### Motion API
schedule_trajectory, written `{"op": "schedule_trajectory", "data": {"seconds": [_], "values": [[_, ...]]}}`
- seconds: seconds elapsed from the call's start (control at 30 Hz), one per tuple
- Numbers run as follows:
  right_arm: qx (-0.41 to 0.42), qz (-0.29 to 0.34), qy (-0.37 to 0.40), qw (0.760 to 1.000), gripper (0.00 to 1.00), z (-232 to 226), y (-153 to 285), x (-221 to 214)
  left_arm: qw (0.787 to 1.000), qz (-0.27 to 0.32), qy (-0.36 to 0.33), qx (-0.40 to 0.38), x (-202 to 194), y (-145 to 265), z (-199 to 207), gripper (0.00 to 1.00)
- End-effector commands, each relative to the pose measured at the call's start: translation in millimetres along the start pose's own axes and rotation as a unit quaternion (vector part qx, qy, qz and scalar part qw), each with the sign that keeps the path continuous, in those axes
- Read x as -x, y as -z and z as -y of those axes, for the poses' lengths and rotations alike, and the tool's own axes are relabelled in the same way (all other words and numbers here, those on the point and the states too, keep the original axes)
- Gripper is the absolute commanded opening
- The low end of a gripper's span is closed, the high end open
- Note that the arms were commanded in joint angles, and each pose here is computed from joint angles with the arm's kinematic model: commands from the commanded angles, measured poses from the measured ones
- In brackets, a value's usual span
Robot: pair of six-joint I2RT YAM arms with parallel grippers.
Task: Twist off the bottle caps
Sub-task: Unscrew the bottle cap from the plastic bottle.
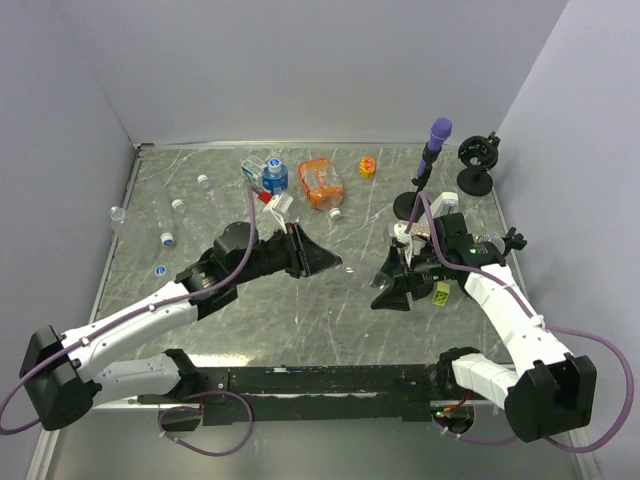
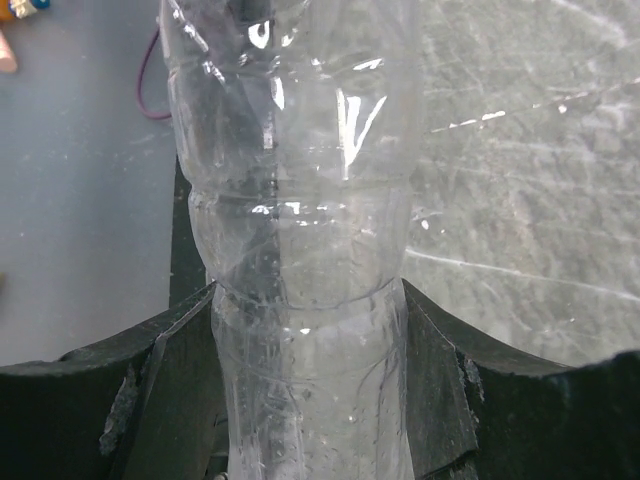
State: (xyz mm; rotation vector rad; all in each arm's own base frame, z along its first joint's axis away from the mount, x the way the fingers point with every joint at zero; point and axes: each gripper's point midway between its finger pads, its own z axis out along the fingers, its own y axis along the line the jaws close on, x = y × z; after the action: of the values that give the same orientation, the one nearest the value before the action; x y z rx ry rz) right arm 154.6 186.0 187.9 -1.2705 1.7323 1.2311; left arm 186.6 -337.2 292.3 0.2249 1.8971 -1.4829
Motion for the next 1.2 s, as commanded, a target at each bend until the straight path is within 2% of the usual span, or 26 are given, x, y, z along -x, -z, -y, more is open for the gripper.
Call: {"op": "schedule_trajectory", "data": {"seconds": [0.0,0.07,0.13,0.33,0.37,0.43,0.5,0.57,0.67,0.73,0.77,0.8,0.87,0.93,1.03,1.17], "values": [[-0.046,0.0,0.042,0.998,0.2,20,3,4,0.964,0.025,0.24,0.109,14,-7,-11,0.01],[-0.05,-0.001,0.04,0.998,0.2,22,3,3,0.947,0.025,0.278,0.158,14,-8,-17,0.01],[-0.053,-0.003,0.039,0.998,0.2,23,3,2,0.941,0.043,0.281,0.186,20,-8,-18,0.01],[-0.052,-0.006,0.037,0.998,0.2,24,2,-1,0.947,0.048,0.251,0.194,24,-10,-16,0.01],[-0.053,-0.005,0.036,0.998,0.2,24,2,-1,0.95,0.044,0.243,0.191,22,-11,-17,0.04],[-0.052,-0.005,0.038,0.998,0.2,24,2,-1,0.957,0.041,0.225,0.176,21,-9,-13,0.29],[-0.047,-0.006,0.038,0.998,0.2,23,2,-1,0.966,0.037,0.201,0.159,22,-5,-8,0.71],[-0.042,-0.006,0.038,0.998,0.2,22,2,-1,0.975,0.036,0.16,0.151,24,2,-3,0.87],[-0.035,-0.006,0.044,0.998,0.2,18,2,-1,0.985,0.044,0.097,0.136,31,18,4,0.98],[-0.031,-0.007,0.05,0.998,0.2,17,3,-1,0.991,0.049,0.035,0.119,36,29,10,0.99],[-0.028,-0.008,0.051,0.998,0.21,15,4,-2,0.993,0.044,0.003,0.105,34,33,13,0.97],[-0.024,-0.007,0.055,0.998,0.21,12,4,-1,0.994,0.038,-0.051,0.09,33,37,13,0.96],[-0.015,-0.002,0.067,0.998,0.21,7,6,0,0.989,-0.008,-0.145,0.022,14,42,23,0.96],[-0.005,0.003,0.078,0.997,0.22,1,7,1,0.97,-0.052,-0.238,-0.019,-5,46,16,0.97],[0.01,0.008,0.098,0.995,0.22,-7,7,0,0.934,-0.094,-0.335,-0.078,-28,47,10,0.97],[0.016,0.003,0.102,0.995,0.22,-9,6,-5,0.884,-0.077,-0.444,-0.124,-28,36,7,0.97]]}}
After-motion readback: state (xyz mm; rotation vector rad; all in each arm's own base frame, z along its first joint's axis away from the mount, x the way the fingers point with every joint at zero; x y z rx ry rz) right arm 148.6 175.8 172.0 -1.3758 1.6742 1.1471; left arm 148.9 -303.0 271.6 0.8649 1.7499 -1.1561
